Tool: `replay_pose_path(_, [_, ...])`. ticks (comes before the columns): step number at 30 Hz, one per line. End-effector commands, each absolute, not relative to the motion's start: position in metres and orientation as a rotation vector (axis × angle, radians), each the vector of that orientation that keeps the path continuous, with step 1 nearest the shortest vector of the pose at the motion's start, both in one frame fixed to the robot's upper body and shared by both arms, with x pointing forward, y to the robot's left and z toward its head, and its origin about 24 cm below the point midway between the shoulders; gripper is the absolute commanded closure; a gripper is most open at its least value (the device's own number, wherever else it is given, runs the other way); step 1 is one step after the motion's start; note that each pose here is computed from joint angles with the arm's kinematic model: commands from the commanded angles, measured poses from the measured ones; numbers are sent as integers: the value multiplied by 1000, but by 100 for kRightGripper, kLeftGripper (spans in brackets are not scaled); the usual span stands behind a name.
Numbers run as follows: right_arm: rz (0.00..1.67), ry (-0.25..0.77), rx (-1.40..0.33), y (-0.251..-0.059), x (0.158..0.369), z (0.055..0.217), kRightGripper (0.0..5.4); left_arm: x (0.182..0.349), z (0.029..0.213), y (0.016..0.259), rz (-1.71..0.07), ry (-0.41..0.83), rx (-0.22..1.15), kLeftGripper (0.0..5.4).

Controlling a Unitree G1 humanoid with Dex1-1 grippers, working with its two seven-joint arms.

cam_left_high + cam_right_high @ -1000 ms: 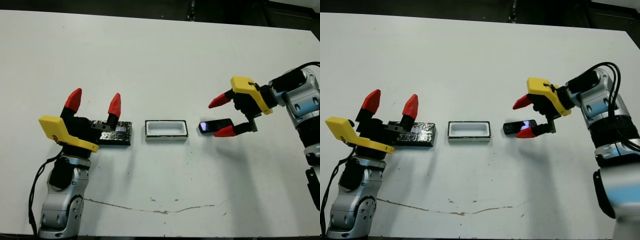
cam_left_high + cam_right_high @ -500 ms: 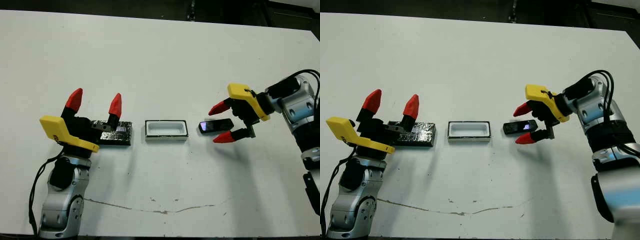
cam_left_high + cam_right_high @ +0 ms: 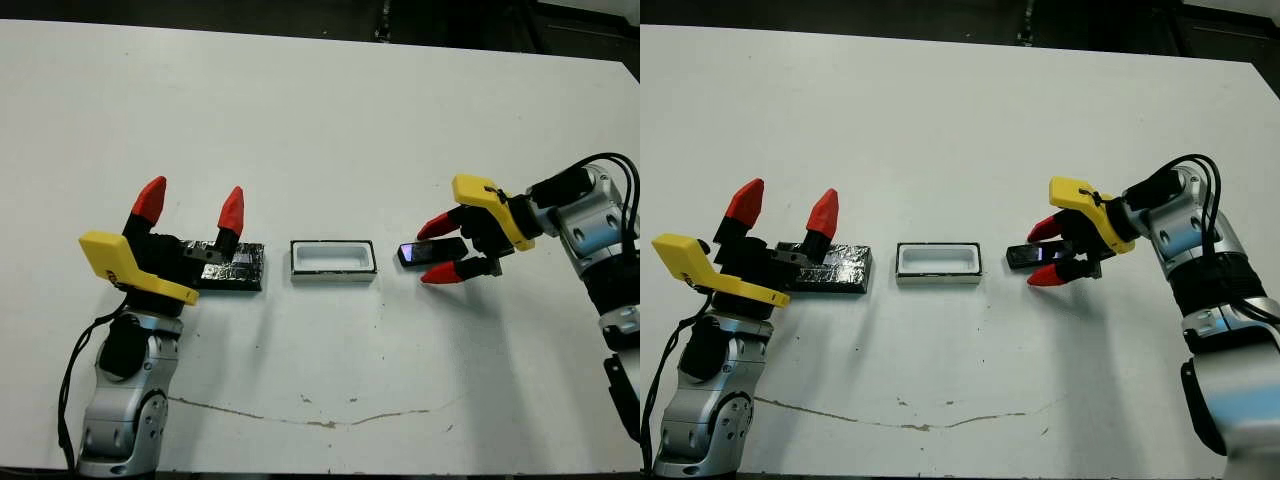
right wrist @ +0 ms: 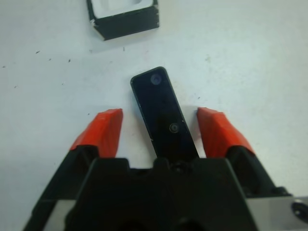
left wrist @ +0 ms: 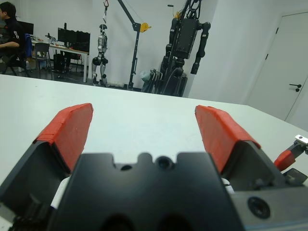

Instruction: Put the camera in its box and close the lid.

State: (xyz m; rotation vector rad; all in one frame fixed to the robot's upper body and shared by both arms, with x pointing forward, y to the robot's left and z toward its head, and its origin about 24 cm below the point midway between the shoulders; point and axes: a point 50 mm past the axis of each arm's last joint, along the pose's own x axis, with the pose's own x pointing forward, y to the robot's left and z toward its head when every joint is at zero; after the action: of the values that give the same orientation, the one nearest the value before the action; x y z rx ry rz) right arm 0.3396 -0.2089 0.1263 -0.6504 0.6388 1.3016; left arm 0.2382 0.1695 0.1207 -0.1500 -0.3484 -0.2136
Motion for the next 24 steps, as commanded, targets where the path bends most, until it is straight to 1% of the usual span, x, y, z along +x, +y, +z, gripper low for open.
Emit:
replay_pose_path(1, [1300,633,-657,-211,335,120,208,237,118,171,-211,-335,-141,0])
replay_pose_path(3, [1310,615,-648,-210,334,120,238,237,118,171,-210,-337,-137,0])
replay_pose_path(6, [1304,630,-626,-211,334,119,280,237,118,172,-209,-339,-138,0])
replay_pose_path(7, [1300,633,-631,-211,334,120,301,237,118,172,-209,-338,-139,0])
replay_pose_path(10, [1304,609,-674,-211,334,124,345,237,118,172,-208,-336,-139,0])
replay_pose_path(12, [1320,597,-674,-212,333,125,373,238,119,171,-201,-335,-134,0])
replay_pose_path(19, [1332,579,-712,-211,333,133,375,238,119,171,-207,-337,-138,0])
replay_pose_path(22, [1292,564,-777,-210,332,141,375,238,120,172,-213,-342,-131,0])
replay_pose_path(24, [1253,543,-783,-209,330,146,375,238,120,172,-215,-340,-134,0])
